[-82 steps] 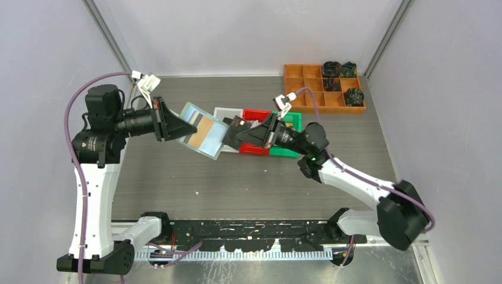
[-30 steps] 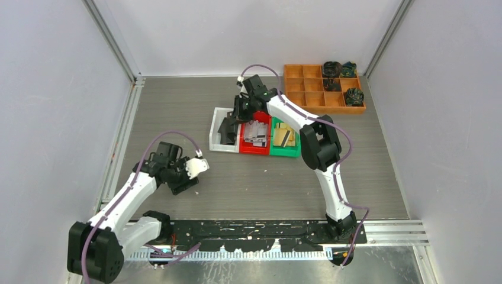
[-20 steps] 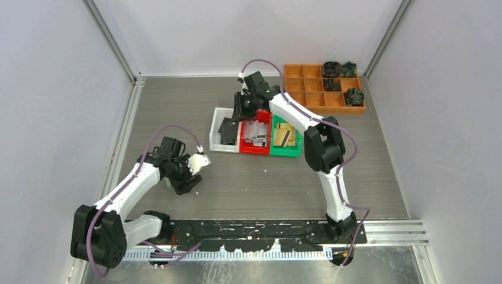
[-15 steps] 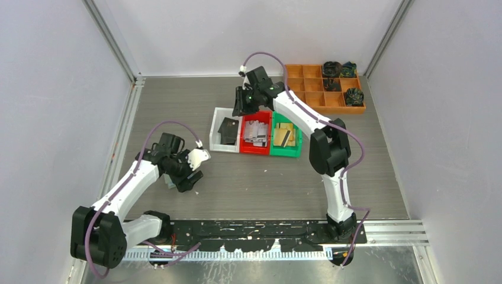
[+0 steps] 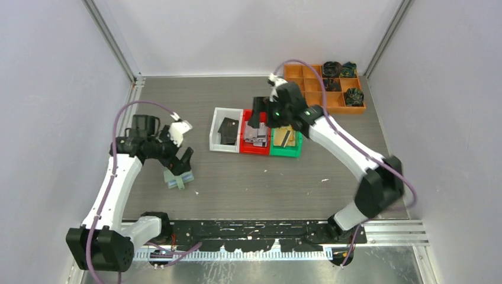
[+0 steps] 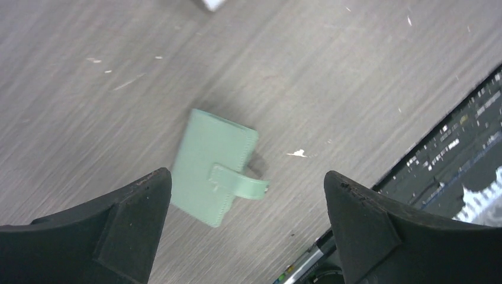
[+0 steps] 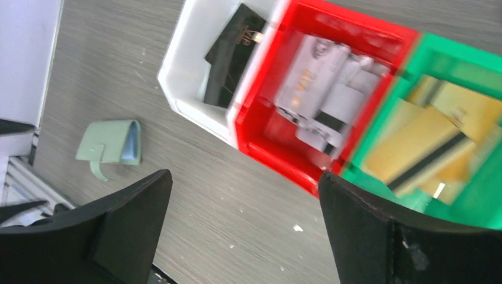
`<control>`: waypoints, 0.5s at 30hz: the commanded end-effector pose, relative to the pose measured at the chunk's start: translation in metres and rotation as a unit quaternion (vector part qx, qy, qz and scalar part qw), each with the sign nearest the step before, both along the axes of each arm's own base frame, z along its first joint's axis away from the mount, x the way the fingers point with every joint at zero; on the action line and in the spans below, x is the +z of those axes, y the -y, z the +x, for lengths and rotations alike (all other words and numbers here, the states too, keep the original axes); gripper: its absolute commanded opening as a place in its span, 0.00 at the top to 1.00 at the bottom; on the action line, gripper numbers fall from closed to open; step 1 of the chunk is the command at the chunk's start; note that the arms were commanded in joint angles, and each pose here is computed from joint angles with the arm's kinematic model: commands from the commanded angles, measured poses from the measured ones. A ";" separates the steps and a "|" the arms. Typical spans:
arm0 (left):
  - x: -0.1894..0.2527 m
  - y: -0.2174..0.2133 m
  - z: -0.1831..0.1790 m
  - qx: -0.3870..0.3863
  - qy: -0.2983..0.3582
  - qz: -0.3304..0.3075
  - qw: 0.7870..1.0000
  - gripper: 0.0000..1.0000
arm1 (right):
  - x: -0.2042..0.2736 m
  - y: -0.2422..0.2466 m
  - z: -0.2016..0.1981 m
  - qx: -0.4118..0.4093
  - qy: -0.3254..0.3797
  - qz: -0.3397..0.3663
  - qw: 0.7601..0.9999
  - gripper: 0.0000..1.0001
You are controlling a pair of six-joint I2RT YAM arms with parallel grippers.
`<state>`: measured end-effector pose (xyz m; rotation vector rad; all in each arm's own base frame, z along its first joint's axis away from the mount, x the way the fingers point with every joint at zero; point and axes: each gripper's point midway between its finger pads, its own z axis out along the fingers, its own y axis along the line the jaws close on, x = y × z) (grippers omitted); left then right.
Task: Take the credit cards out of the card holder
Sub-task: Reset both arms
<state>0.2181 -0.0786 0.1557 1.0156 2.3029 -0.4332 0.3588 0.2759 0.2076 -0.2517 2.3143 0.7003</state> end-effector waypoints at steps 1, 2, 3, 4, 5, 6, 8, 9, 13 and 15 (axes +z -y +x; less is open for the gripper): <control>0.023 -0.019 0.022 0.073 0.030 -0.039 0.996 0.00 | 0.024 0.076 0.001 -0.135 0.099 0.001 0.986 0.01; 0.020 -0.029 0.031 0.098 0.038 -0.035 0.994 0.00 | 0.020 0.097 0.000 -0.169 0.108 -0.005 0.980 0.00; 0.017 -0.039 0.039 0.121 0.043 -0.034 0.991 0.00 | 0.016 0.123 0.000 -0.206 0.115 -0.010 0.972 0.01; 0.013 -0.048 0.048 0.144 0.050 -0.035 0.988 0.00 | 0.011 0.145 -0.003 -0.237 0.120 -0.015 0.964 0.00; 0.011 -0.061 0.063 0.174 0.071 -0.038 0.982 0.00 | 0.009 0.170 -0.005 -0.279 0.132 -0.025 0.951 0.00; 0.005 -0.066 0.067 0.190 0.070 -0.044 0.978 0.00 | 0.000 0.197 -0.007 -0.329 0.137 -0.049 0.933 0.01; -0.007 -0.080 0.085 0.224 0.089 -0.051 0.969 0.00 | -0.002 0.249 -0.016 -0.431 0.174 -0.081 0.882 0.01; -0.013 -0.086 0.094 0.245 0.097 -0.055 0.963 0.00 | -0.004 0.272 -0.023 -0.478 0.197 -0.094 0.851 0.00; -0.039 -0.093 0.119 0.300 0.107 -0.093 0.943 0.00 | -0.015 0.325 -0.046 -0.574 0.292 -0.125 0.755 0.01; -0.046 -0.092 0.128 0.320 0.119 -0.117 0.933 0.00 | -0.026 0.340 -0.051 -0.592 0.305 -0.159 0.729 0.01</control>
